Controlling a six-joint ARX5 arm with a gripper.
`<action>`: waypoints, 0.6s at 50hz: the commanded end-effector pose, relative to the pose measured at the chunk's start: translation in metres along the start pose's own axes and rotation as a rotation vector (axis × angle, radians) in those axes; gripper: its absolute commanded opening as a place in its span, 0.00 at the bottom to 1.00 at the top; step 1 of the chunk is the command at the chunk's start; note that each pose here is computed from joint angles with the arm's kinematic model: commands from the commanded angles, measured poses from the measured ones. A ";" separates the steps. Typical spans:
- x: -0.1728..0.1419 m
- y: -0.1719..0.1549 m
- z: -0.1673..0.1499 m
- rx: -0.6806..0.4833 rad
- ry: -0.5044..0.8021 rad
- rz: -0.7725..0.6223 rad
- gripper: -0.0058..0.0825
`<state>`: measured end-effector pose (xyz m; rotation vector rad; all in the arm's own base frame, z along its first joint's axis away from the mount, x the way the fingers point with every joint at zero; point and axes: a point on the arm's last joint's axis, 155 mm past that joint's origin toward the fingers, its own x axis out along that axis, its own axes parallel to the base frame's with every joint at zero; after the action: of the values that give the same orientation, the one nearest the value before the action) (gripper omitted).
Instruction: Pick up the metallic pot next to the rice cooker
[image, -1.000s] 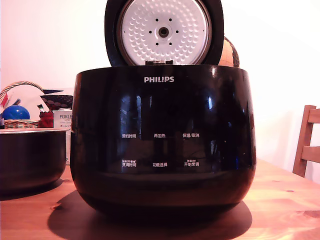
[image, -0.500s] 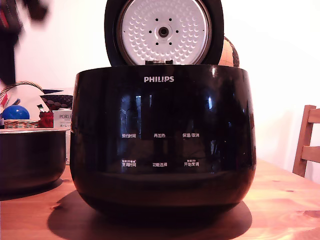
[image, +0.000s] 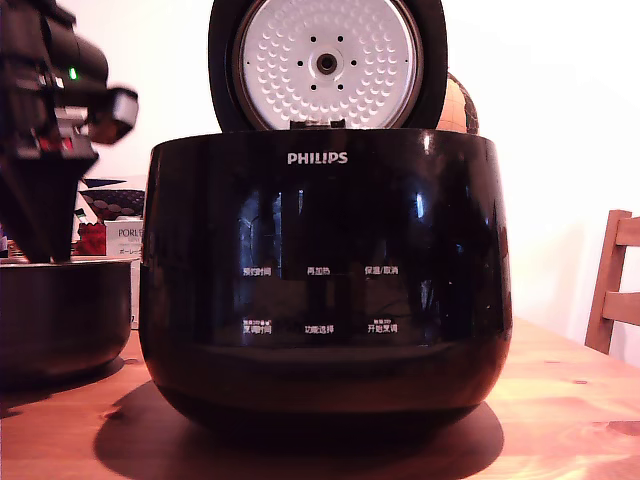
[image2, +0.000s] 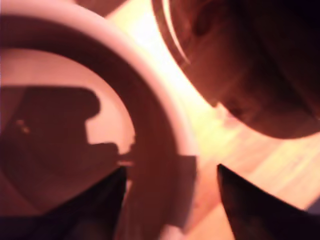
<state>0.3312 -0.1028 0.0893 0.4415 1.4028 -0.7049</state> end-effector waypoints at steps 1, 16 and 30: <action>0.015 0.001 -0.005 -0.010 0.033 -0.019 0.68; 0.026 0.000 -0.002 -0.007 0.047 -0.025 0.51; 0.026 -0.014 -0.005 -0.008 0.062 -0.083 0.10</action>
<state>0.3287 -0.1133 0.0764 0.4164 1.4341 -0.7431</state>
